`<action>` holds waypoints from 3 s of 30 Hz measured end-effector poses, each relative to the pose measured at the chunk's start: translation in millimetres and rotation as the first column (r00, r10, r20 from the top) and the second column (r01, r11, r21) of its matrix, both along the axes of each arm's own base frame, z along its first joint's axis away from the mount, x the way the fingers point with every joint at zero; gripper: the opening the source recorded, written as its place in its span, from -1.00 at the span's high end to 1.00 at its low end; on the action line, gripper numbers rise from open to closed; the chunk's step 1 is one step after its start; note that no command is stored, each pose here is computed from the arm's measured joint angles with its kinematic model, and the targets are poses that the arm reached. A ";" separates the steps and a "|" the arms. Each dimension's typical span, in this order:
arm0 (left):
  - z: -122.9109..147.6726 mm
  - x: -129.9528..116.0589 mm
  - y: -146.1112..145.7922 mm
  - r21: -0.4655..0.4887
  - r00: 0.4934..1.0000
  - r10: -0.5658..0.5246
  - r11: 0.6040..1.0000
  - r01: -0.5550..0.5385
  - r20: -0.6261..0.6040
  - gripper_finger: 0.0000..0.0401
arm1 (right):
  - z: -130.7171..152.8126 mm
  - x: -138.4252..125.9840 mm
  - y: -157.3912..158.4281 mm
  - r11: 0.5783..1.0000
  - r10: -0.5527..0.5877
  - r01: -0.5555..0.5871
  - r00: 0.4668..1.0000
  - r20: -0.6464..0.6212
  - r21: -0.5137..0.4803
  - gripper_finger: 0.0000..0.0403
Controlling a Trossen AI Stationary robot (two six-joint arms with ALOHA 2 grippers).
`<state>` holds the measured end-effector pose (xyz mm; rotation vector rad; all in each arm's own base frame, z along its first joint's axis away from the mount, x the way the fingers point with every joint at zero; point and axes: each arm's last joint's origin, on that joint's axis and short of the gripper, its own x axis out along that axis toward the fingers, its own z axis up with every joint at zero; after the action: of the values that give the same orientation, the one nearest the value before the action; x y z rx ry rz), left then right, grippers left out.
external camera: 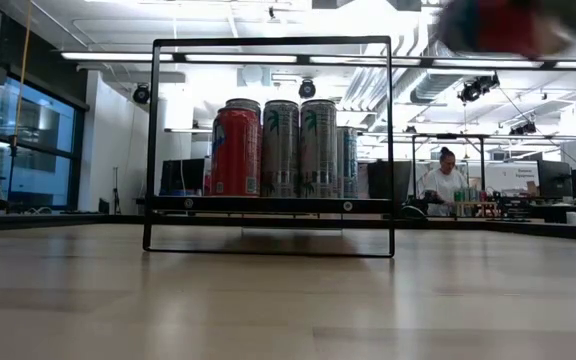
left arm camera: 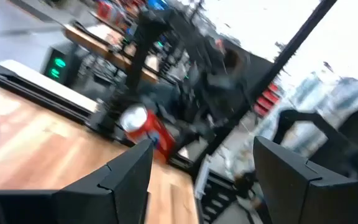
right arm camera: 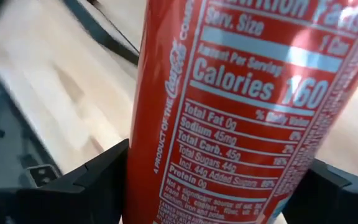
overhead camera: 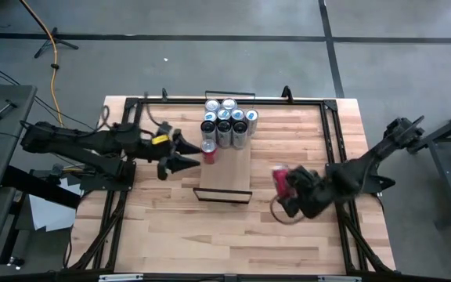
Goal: Place canned beverage on shelf
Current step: Put the red soda can on the shelf aligned with the other red soda can
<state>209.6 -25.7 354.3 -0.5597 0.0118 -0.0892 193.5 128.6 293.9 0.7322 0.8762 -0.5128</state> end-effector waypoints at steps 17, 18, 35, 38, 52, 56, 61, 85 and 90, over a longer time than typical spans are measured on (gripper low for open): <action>-0.4 106.9 -10.3 0.459 0.983 -0.102 0.873 0.163 -0.155 -0.18 | 54.2 100.8 -37.5 0.796 0.474 -0.480 0.873 -0.114 -0.369 -0.54; -1.9 109.6 -9.6 0.459 0.982 -0.098 0.873 0.162 -0.161 -0.18 | 54.2 104.5 -37.6 0.787 0.481 -0.490 0.868 -0.125 -0.375 -0.54; -10.8 111.1 0.1 0.427 0.968 -0.013 0.896 0.123 -0.250 -0.24 | 58.5 111.8 -34.1 0.742 0.534 -0.551 0.830 -0.160 -0.383 -0.54; -6.3 106.8 3.8 0.407 0.967 -0.016 0.905 0.122 -0.256 -0.34 | 58.8 112.0 -35.4 0.740 0.526 -0.545 0.834 -0.166 -0.395 -0.54; 6.7 105.0 20.1 0.318 0.949 -0.114 0.924 0.210 -0.295 -0.78 | 61.0 115.1 -37.6 0.736 0.541 -0.547 0.829 -0.139 -0.398 -0.54; 7.3 105.5 19.9 0.321 0.951 -0.113 0.924 0.207 -0.287 -0.79 | 63.7 118.6 -36.5 0.735 0.549 -0.536 0.830 -0.098 -0.417 -0.54; 4.8 111.5 19.2 0.307 0.952 -0.143 0.924 0.226 -0.270 -0.79 | 65.3 120.9 -36.9 0.721 0.562 -0.538 0.823 -0.084 -0.437 -0.54; 6.6 111.2 11.4 0.390 0.951 -0.189 0.879 0.275 -0.246 0.01 | 67.7 126.4 -37.4 0.678 0.613 -0.564 0.788 -0.062 -0.472 -0.54; 6.5 111.2 13.4 0.398 0.952 -0.180 0.877 0.270 -0.248 0.01 | 67.9 127.1 -37.4 0.676 0.614 -0.562 0.788 -0.058 -0.477 -0.71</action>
<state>320.8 -12.2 360.8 -0.1200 0.2931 -0.2520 320.6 91.2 361.8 -0.0047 0.7874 -0.0817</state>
